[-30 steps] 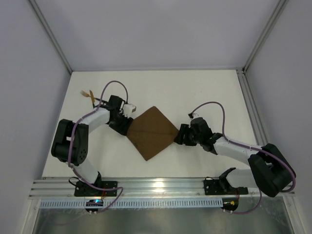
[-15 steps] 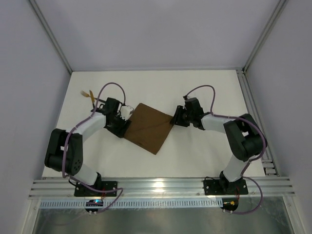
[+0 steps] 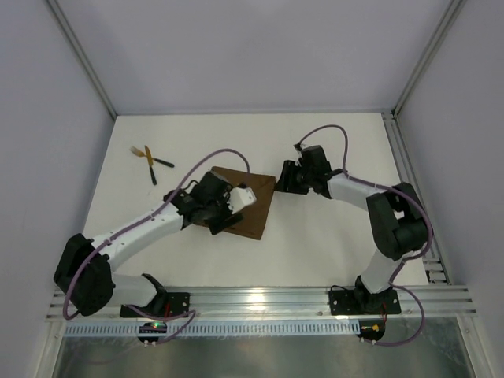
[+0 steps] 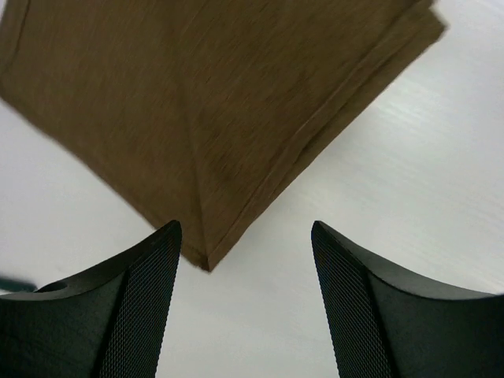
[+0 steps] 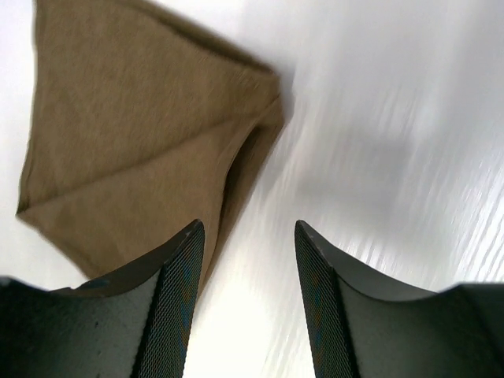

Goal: Fold the napkin into a case and place the utensils inside
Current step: Smooth out the upper triangle-folded napkin at the center of the board, then pick up the upper triangle-folded napkin from the center of the board.

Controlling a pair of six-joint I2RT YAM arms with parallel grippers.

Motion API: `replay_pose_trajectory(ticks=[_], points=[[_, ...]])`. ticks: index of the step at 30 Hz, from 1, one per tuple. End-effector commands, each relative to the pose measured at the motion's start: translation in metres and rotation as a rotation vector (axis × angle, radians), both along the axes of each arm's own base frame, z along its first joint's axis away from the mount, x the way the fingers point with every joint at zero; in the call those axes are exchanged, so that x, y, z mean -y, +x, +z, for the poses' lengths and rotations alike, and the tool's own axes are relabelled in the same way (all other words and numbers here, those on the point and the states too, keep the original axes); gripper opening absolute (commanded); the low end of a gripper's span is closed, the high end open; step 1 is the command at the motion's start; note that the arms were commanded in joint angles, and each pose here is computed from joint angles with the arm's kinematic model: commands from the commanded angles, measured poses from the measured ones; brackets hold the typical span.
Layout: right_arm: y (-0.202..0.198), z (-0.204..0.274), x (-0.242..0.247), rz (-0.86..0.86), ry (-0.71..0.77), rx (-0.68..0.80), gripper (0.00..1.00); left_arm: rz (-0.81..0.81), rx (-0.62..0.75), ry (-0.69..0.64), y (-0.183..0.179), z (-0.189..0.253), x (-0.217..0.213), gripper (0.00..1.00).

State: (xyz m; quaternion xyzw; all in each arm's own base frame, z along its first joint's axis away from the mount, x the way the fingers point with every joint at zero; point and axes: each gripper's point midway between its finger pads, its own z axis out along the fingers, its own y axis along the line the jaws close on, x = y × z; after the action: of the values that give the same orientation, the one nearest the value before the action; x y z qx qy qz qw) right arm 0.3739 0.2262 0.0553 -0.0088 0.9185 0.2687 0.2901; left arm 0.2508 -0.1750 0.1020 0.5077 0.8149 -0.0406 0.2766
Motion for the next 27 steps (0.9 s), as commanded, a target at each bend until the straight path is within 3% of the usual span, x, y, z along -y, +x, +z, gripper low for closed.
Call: replay_pose_trajectory(ticks=[1,4,8,15,17,21,27], points=[[-0.037,0.044,-0.003,0.105,0.086,0.084,0.54,-0.208,0.145,0.112,0.000,-0.009,0.034,0.70],[-0.067,0.046,0.001,0.154,0.126,0.094,0.54,-0.356,0.180,0.150,-0.011,-0.034,0.062,0.70],[-0.087,0.081,0.002,0.206,0.183,0.220,0.55,-0.406,0.223,0.108,-0.006,-0.039,0.084,0.71],[-0.104,0.092,0.003,0.275,0.198,0.283,0.55,-0.463,0.138,0.151,-0.019,-0.072,0.081,0.69],[-0.108,0.099,0.000,0.304,0.227,0.320,0.55,-0.425,0.161,0.177,-0.010,-0.076,0.079,0.65],[-0.116,0.117,-0.004,0.353,0.277,0.421,0.55,-0.428,0.136,0.163,-0.015,-0.081,0.079,0.44],[-0.131,0.164,0.004,0.426,0.292,0.827,0.60,-0.393,0.150,0.143,-0.020,-0.076,0.071,0.14]])
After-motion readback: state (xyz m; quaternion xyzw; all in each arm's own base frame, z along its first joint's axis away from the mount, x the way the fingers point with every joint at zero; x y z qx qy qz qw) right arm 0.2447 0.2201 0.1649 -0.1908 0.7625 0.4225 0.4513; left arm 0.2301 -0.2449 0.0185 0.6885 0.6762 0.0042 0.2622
